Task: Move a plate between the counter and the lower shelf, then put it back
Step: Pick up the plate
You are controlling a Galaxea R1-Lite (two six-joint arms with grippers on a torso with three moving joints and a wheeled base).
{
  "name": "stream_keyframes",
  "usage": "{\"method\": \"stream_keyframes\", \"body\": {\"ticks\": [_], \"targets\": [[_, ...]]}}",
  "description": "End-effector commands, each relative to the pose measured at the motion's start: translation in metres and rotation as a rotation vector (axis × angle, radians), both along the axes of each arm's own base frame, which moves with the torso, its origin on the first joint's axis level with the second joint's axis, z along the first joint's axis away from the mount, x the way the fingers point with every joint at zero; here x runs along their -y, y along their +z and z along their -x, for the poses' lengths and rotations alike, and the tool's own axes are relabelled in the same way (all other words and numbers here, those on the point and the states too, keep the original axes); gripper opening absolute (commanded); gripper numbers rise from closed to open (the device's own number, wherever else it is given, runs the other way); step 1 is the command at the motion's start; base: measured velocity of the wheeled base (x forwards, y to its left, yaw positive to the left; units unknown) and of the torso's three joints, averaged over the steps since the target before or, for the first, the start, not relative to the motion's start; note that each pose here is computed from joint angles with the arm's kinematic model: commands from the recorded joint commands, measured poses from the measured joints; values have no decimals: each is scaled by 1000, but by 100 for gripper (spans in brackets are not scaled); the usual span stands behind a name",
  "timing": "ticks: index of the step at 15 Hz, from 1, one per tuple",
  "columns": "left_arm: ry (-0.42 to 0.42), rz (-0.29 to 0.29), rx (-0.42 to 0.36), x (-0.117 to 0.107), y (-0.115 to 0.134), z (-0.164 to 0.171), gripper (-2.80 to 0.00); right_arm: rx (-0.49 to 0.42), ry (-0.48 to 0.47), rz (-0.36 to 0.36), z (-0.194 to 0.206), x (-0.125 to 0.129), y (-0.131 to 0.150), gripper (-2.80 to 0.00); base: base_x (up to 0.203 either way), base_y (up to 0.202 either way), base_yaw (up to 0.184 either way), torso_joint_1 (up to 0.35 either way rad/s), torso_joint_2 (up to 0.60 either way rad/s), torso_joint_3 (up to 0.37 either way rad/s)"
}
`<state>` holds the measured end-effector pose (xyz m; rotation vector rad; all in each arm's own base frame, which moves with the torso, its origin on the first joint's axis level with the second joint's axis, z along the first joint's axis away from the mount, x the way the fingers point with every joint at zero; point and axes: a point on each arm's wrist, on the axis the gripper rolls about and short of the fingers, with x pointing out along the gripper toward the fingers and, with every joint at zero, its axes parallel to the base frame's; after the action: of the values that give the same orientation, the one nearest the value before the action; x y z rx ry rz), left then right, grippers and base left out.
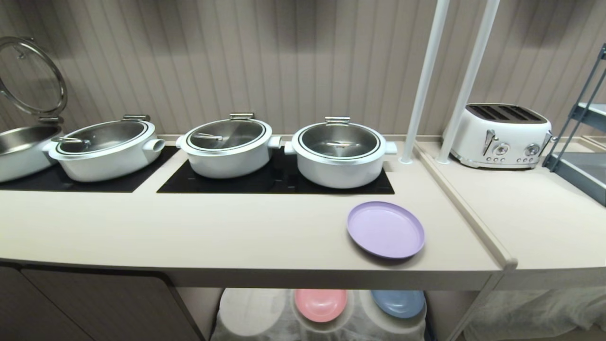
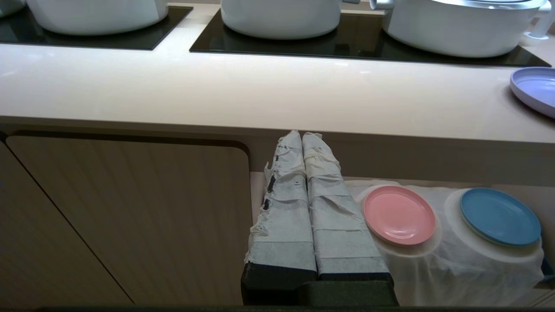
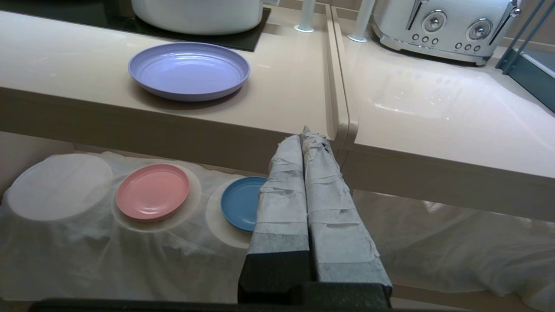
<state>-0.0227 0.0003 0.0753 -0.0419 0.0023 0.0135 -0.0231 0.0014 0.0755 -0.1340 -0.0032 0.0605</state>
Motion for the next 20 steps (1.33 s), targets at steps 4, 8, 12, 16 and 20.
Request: {"method": "stream_keyframes", "body": {"ticks": [4, 8, 12, 16, 20], "targets": [[2, 0, -1, 0, 0, 0, -280, -2, 2, 1, 0, 0, 0, -280, 0, 0, 0, 0, 0, 0], [1, 1, -1, 0, 0, 0, -280, -2, 5, 2, 0, 0, 0, -280, 0, 0, 0, 0, 0, 0], [2, -1, -1, 0, 0, 0, -280, -1, 5, -2, 0, 0, 0, -280, 0, 0, 0, 0, 0, 0], [0, 0, -1, 0, 0, 0, -280, -2, 4, 1, 0, 0, 0, -280, 0, 0, 0, 0, 0, 0], [0, -1, -1, 0, 0, 0, -280, -1, 4, -2, 0, 0, 0, -280, 0, 0, 0, 0, 0, 0]]}}
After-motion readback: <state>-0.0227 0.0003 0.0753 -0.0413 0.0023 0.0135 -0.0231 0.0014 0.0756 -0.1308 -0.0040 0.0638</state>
